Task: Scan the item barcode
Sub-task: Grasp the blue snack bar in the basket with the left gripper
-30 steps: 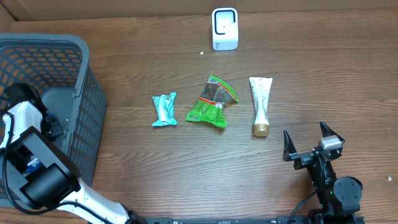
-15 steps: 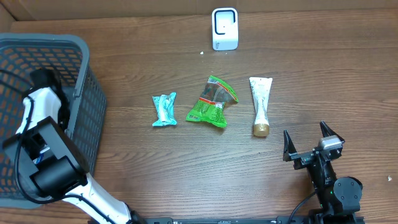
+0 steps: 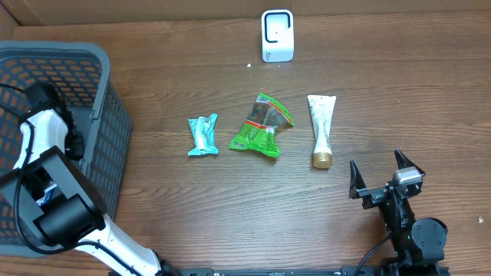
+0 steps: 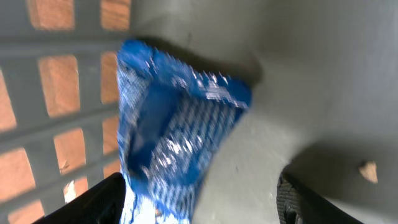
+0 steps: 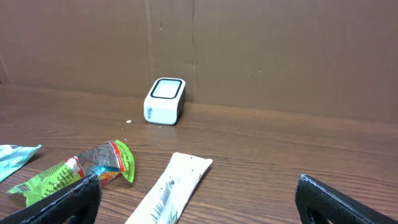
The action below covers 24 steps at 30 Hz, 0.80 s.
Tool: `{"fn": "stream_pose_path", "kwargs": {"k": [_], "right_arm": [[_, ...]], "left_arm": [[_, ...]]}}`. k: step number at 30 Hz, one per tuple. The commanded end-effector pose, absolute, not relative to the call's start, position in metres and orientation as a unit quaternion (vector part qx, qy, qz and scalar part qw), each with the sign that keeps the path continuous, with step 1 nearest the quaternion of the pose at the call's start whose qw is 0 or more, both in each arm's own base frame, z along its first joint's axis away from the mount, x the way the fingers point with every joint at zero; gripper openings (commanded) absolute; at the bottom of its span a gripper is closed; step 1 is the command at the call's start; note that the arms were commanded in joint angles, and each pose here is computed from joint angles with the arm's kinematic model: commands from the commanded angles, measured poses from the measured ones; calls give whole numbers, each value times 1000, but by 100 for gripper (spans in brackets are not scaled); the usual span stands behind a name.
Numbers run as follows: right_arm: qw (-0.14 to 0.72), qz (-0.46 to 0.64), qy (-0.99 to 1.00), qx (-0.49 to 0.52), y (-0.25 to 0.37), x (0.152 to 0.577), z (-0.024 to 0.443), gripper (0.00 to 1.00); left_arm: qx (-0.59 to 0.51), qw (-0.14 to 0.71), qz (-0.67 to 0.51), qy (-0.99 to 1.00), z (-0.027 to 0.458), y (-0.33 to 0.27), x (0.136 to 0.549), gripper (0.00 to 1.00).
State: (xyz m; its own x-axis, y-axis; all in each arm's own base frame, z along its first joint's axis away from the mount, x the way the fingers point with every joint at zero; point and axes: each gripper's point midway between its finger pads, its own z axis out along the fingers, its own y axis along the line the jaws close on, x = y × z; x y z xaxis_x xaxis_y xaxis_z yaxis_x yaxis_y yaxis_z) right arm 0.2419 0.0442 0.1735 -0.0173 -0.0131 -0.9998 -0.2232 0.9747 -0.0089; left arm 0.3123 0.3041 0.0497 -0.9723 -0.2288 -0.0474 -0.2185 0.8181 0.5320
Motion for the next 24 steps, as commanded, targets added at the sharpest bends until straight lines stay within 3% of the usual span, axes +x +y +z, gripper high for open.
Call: {"fn": "stream_pose_path", "kwargs": {"k": [1,9,17,20,21,24], "right_arm": [[698,75,707,-83,44,242,172,100],[698,75,707,-83,44,242,173,100],[698,75,707,-83,44,242,172,100],[698,75,707,-83,44,242,172,100],[698,75,707,-83,44,242,172,100],[698,75,707,-83,44,242,172,100]], "left_arm": [[110,-6,-236,-965,33,304,316,70],[111,-8,-237,-965,31,318,309,64],[114,54,-200,-972,-13,313,283,63],[117,69,-190,-972,-24,306,280,51],[115,69,-190,-973,-26,303,283,35],[106,67,-190,-974,-26,298,288,17]]}}
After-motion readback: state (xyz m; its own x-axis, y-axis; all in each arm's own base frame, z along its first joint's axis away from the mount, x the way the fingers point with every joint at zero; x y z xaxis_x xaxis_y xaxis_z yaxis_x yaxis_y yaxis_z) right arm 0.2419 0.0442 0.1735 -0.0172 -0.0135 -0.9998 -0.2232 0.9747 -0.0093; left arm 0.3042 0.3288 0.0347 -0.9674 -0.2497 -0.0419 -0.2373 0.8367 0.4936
